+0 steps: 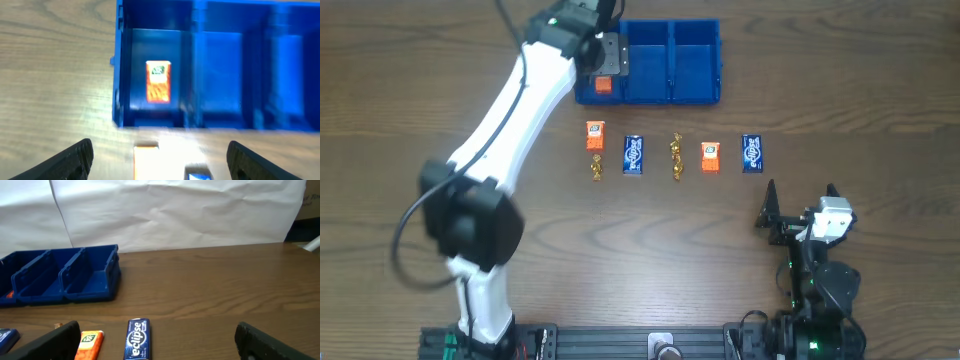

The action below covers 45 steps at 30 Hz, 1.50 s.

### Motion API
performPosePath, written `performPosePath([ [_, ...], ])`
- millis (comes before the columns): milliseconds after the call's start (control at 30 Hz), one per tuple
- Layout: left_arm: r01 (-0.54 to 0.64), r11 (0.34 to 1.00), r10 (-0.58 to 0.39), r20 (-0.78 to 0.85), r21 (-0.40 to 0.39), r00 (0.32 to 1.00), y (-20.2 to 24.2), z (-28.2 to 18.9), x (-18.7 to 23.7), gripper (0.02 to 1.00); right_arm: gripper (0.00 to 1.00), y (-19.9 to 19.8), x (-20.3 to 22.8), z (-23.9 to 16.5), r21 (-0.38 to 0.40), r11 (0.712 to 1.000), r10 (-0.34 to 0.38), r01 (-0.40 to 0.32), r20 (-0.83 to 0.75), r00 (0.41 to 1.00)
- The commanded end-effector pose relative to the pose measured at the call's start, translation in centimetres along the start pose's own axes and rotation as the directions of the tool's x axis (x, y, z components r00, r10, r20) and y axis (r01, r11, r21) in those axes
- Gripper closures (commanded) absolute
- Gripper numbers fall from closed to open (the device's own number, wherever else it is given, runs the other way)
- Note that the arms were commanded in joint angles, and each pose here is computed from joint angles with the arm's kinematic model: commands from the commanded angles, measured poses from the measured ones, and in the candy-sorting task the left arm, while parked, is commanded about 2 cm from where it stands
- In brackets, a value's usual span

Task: Sort Candies Into Trays

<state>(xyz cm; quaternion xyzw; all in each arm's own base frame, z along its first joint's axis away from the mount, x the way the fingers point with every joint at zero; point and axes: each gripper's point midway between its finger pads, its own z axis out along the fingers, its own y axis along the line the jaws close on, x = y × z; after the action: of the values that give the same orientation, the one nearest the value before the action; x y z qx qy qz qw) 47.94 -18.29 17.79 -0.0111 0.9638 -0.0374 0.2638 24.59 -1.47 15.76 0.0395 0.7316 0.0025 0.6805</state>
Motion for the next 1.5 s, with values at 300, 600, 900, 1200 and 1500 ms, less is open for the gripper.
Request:
performPosePath([
  [300, 0.007, 1.000, -0.009, -0.110, -0.018, 0.994, 1.1, 1.7, 10.7, 0.194, 0.003, 0.0, 0.1, 0.0, -0.004, 1.000, -0.014, 0.014, -0.002, 1.000],
  [600, 0.008, 0.999, -0.013, -0.145, -0.036, 0.989, 0.9, 6.3, 12.1, 0.222, 0.003, 0.0, 0.1, 0.0, -0.004, 1.000, -0.015, 0.015, -0.002, 1.000],
  [900, 0.053, 0.996, -0.068, -0.206, -0.075, 0.976, 2.2, 9.4, 13.6, 0.235, 0.003, 0.0, 0.1, 0.0, -0.004, 1.000, -0.014, 0.014, -0.002, 1.000],
  [1200, 0.058, 0.994, -0.077, -0.233, -0.088, 0.970, 2.8, 10.3, 14.3, 0.244, 0.003, 0.0, 0.1, 0.0, -0.004, 1.000, -0.015, 0.015, -0.002, 1.000],
  [1500, 0.030, 0.997, -0.049, -0.259, -0.076, 0.965, 3.2, 12.3, 15.0, 0.288, 0.003, 0.0, 0.1, 0.0, -0.004, 1.000, -0.014, 0.014, -0.002, 1.000],
])
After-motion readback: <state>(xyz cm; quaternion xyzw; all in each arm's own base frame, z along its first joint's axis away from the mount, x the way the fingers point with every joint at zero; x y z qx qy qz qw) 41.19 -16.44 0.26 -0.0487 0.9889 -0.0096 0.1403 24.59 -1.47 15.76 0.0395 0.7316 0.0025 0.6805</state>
